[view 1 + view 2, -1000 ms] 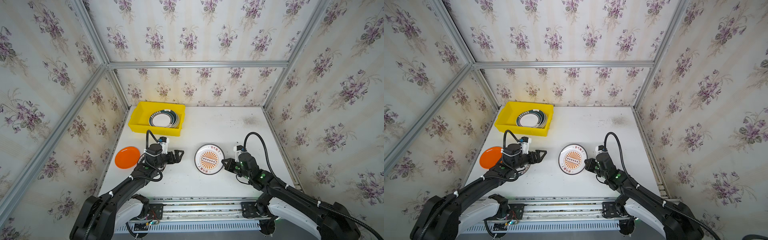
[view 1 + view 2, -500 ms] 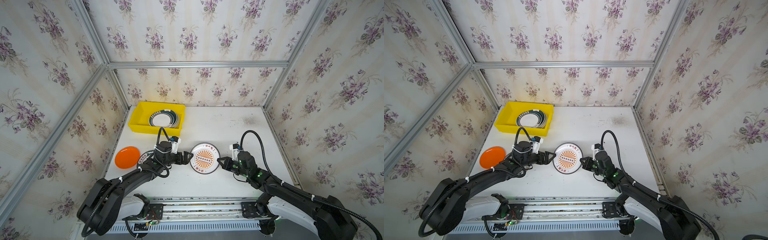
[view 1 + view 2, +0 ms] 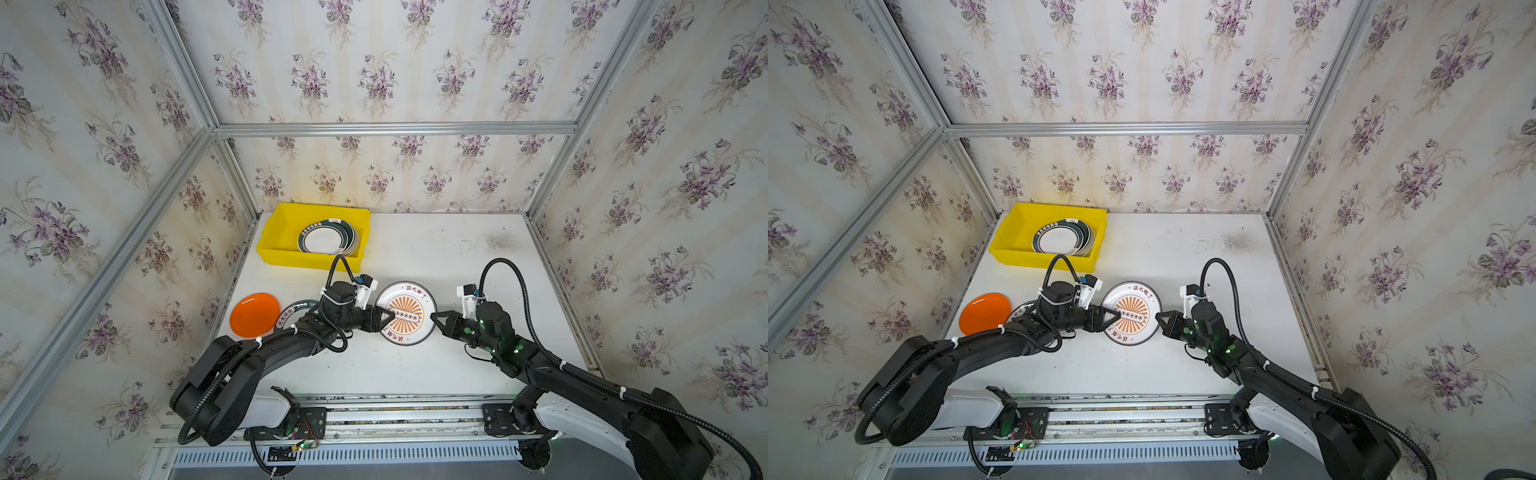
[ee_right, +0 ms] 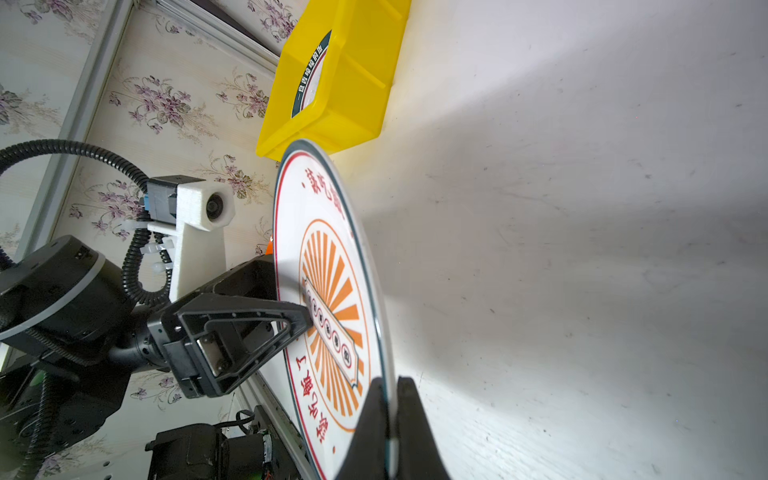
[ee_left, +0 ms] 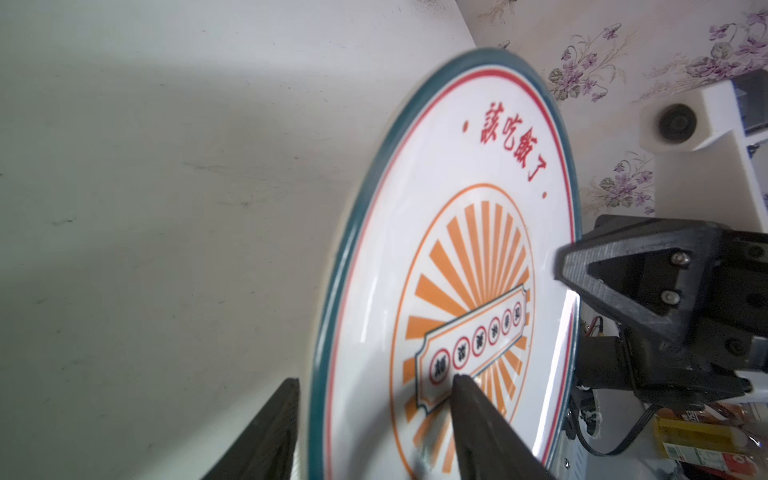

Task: Place the plates into the plastic bin on the countertop
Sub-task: 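Tilt the plate upright with the right gripper while the left gripper approaches, then grasp the upright plate's rim with the left gripper and open the right gripper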

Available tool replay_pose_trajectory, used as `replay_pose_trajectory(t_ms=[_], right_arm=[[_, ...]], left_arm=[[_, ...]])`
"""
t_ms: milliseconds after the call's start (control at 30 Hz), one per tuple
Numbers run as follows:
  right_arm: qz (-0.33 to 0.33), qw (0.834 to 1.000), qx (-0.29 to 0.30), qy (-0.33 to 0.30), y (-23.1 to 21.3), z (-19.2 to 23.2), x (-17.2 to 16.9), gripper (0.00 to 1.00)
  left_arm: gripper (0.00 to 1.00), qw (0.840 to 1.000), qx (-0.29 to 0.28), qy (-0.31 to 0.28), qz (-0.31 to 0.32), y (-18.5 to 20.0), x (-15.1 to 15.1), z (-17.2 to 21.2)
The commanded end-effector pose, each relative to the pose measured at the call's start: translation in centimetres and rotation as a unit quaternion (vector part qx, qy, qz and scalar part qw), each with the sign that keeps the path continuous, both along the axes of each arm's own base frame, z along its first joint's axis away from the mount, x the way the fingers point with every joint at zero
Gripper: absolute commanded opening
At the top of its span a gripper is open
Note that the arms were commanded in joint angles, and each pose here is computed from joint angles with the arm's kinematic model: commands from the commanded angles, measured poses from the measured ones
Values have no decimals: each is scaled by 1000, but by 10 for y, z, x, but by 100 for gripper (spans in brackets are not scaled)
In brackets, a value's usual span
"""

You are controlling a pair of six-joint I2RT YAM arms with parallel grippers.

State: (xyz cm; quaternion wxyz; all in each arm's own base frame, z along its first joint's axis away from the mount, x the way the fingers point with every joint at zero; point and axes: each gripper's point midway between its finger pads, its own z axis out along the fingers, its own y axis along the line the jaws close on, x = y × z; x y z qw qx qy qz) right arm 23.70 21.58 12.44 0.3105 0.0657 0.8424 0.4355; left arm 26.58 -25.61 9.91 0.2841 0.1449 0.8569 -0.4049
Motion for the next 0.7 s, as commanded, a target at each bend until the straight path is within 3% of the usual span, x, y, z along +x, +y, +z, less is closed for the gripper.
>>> replay_pose_trajectory(t_ms=[0,300,333,533,667], right_arm=[[5,999,26,-28,7,18,5,0],[10,999,23,-21,8,13,5,0],[10,1000,22,-20,8,12,4,3],[13,1000,18,-21,7,12,3,51],[14,1000,12,-13,6,9,0,71]], left_arm=[[48,999,-29,-13,-20,-10,1,12],[13,999,-37,9,-32,-17,0,7],[11,999,-37,11,-32,-17,0,7],[1,999,-37,12,-29,-16,1,7],[0,999,-40,15,-28,-17,1,9]])
